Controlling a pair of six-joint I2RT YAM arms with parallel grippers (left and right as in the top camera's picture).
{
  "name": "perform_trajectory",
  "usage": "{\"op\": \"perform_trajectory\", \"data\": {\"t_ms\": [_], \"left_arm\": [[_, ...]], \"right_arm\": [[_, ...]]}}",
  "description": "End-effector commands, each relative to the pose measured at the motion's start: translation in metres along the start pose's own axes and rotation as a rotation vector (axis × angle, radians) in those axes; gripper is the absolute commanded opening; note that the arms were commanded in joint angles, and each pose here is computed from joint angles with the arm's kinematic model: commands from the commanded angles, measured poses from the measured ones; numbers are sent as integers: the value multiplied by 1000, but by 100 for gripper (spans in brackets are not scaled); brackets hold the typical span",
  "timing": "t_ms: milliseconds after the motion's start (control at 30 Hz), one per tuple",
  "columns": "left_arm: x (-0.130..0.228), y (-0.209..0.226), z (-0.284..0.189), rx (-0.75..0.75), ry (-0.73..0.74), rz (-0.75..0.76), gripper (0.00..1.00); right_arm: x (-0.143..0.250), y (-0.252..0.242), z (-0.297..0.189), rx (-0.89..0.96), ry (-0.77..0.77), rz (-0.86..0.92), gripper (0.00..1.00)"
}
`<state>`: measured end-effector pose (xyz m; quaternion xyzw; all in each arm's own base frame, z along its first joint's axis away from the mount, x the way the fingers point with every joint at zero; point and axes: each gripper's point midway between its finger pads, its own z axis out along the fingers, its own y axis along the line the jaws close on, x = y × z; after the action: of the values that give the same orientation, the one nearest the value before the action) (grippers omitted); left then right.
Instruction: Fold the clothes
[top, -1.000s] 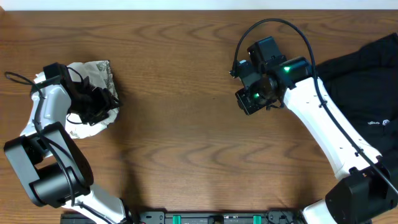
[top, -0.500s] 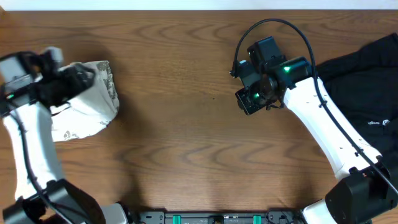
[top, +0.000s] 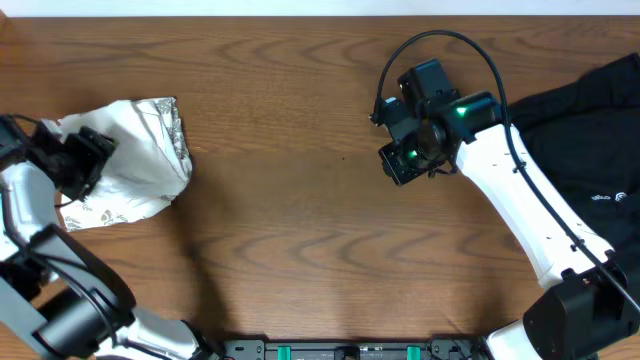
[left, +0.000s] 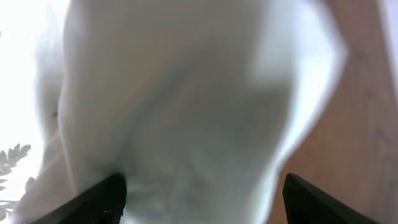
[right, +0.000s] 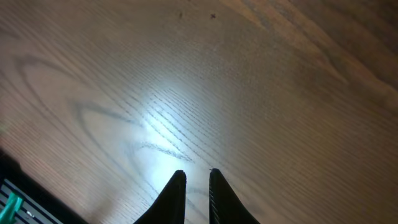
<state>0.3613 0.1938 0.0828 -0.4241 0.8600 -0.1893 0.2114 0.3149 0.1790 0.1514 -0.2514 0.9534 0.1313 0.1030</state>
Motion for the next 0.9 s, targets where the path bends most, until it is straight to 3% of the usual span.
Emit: {"op": "perform_trajectory", "data": {"t_ms": [0,200,300,400,500,567,733,800,867], "left_arm": [[7,21,11,-72,37,-45,81],[5,32,10,-138,24,-35,84],[0,17,3,-78,1,6,87],[-7,-5,-10,5,-31,45,100],[-12,-29,-31,85,-71,89,98],[-12,-44,-47,136,-98,124,98],[0,-80,-86,189,-161,270,98],[11,-97,-96,200,-175,369,98],[24,-112,-101,187,-179,462,98]], "right_arm": [[-4,0,-9,6,-26,7,13],[-5,0,-9,6,-27,7,13],[-6,0,-9,6,-34,5,15],[-8,0,-9,7,-41,3,18],[-10,0,-9,7,-47,2,23],[-11,-1,-9,8,-55,0,32],[-27,-3,-11,14,-118,-11,39],[-39,-6,-13,20,-166,-17,49],[-51,-15,-17,40,-221,12,69]]}}
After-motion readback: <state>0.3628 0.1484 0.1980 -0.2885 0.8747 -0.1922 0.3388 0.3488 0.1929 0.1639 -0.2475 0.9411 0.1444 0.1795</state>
